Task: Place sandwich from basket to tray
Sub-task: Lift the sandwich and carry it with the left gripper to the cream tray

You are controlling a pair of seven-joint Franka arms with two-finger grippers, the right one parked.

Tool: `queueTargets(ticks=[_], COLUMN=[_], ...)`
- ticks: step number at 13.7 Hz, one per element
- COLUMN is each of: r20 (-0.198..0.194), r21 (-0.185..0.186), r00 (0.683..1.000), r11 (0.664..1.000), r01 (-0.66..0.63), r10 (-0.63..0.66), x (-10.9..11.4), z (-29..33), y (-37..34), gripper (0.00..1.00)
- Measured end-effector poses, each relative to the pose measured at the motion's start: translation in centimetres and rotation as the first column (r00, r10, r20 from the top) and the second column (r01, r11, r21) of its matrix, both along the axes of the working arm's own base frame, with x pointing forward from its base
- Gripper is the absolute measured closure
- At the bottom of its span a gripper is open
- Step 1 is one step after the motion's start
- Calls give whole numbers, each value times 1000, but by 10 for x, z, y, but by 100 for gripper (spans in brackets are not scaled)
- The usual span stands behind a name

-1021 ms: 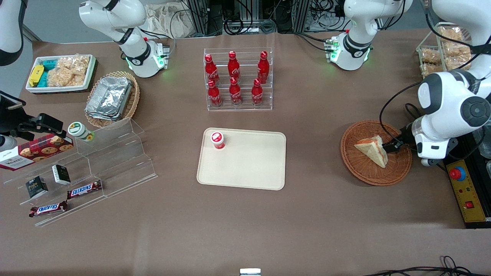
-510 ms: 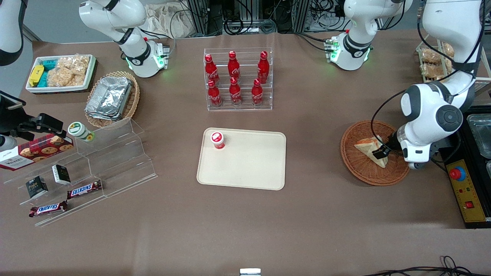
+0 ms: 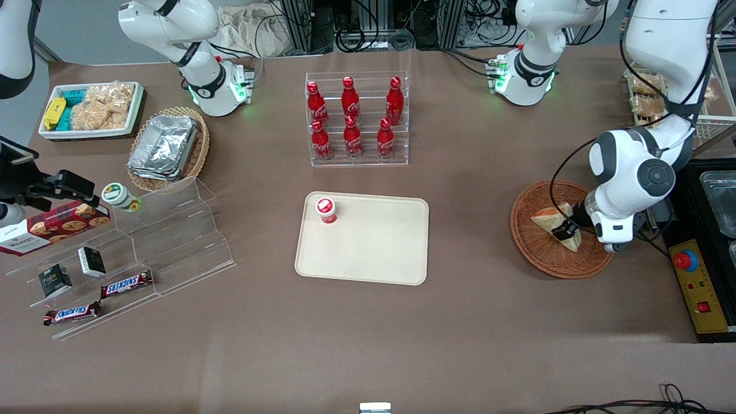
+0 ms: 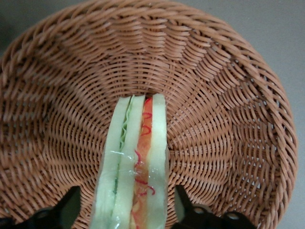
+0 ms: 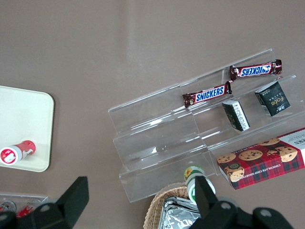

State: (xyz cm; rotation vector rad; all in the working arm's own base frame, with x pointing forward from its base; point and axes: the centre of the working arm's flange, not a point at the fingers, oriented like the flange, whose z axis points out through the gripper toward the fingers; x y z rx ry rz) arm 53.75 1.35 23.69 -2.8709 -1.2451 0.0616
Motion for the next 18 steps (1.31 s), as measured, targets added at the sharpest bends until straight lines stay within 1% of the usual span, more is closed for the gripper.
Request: queueTargets(ticks=[1, 2, 3, 4, 5, 6, 7, 9, 10, 11, 12, 14, 15, 16, 18], r20=[0, 1, 3, 8, 14, 14, 6, -13, -16, -10, 10, 54, 60, 59, 58], r21=[0, 1, 1, 1, 1, 0, -1, -6, -10, -14, -19, -34, -34, -23, -2], r00=[1000, 1000, 1000, 1000, 1000, 1000, 1000, 997, 992, 983, 970, 934, 912, 887, 827], r11=[1000, 1000, 1000, 1000, 1000, 1000, 1000, 997, 992, 983, 970, 935, 913, 887, 828], r01=[-9, -13, -15, -14, -12, -3, 15, 79, 128, 182, 241, 354, 407, 460, 561], r10=[9, 13, 15, 14, 12, 3, -15, -79, -128, -182, -241, -352, -405, -459, -560], x=[0, 0, 1, 2, 5, 10, 17, 33, 38, 41, 39, 26, 15, 5, -11], z=[0, 0, 1, 3, 9, 20, 38, 93, 126, 158, 185, 214, 216, 213, 195], y=[-2, -2, -2, -2, -4, -7, -16, -51, -79, -112, -147, -219, -248, -273, -319], gripper=[32, 41, 50, 56, 56, 60, 60, 63, 63, 64, 65, 69, 69, 71, 72])
